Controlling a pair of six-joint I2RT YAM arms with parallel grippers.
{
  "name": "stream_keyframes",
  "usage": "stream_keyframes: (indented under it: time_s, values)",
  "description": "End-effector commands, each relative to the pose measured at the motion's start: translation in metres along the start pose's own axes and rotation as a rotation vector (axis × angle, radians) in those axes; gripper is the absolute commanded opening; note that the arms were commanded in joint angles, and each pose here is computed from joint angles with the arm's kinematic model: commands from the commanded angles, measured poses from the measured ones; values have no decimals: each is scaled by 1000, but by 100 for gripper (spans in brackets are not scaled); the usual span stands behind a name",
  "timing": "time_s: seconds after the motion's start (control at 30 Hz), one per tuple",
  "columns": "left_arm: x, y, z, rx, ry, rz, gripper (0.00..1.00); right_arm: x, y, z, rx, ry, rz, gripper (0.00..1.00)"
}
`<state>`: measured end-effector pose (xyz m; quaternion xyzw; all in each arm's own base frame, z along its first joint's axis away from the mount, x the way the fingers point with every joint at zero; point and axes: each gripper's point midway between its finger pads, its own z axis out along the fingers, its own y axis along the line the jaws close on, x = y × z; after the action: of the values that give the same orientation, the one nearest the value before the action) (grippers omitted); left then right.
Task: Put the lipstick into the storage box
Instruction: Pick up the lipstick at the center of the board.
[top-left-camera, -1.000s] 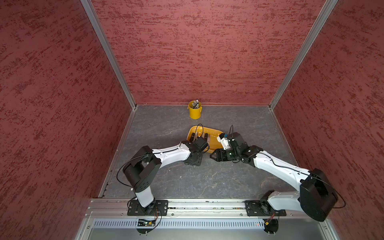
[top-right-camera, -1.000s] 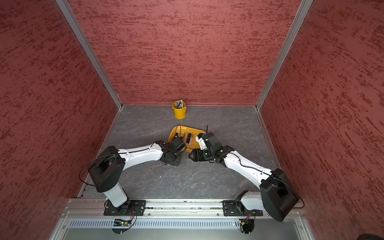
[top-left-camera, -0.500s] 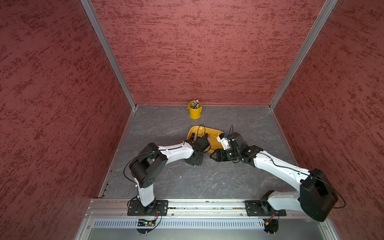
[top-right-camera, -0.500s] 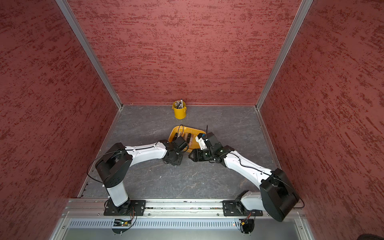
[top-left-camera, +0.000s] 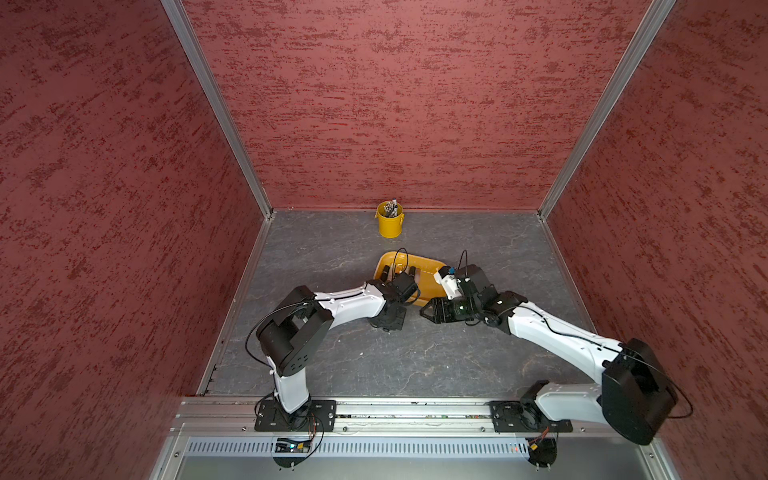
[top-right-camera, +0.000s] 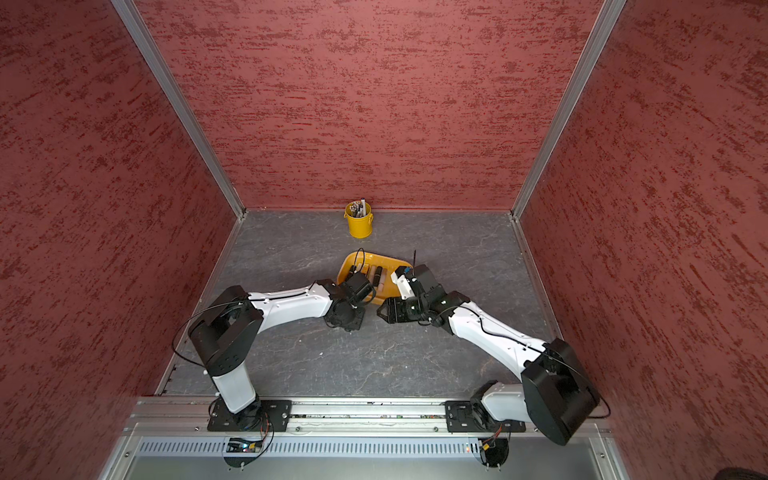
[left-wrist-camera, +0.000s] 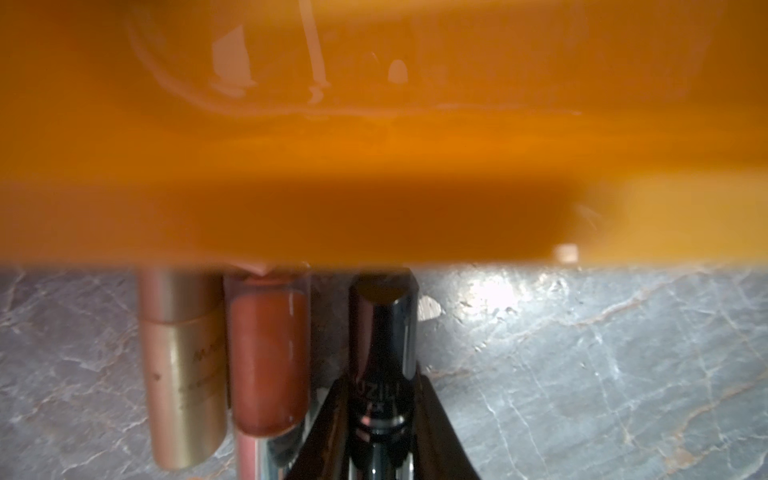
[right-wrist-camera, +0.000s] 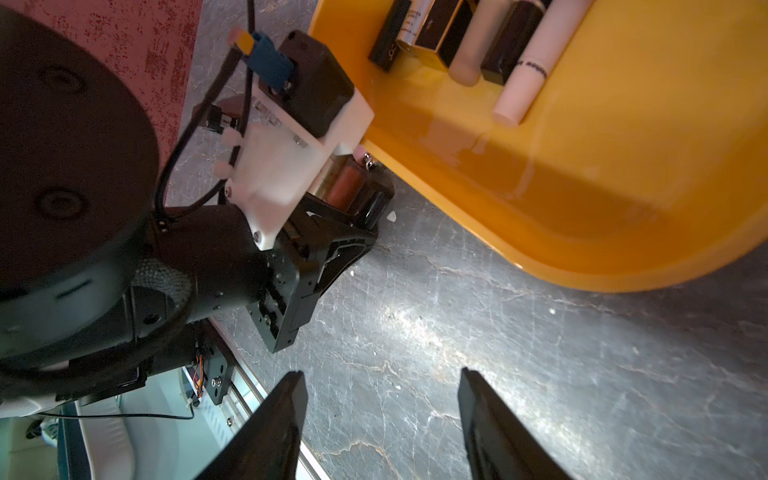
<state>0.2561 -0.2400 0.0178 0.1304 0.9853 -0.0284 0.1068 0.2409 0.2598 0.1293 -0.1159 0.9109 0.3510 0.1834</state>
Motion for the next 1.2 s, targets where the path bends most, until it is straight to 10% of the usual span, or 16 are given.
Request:
stream_keyframes:
  time_s: [0.0, 0.6, 1.17]
  values:
    - [6, -8, -16, 102, -6, -32, 8, -7, 12, -10, -49, -26, 7, 63]
    - [-40, -29, -227, 960, -427, -111, 12, -80, 122, -95, -519, -183, -44, 63]
    - [-44, -49, -286, 1251, -519, -25, 13, -97, 157, -110, -720, -175, -56, 63]
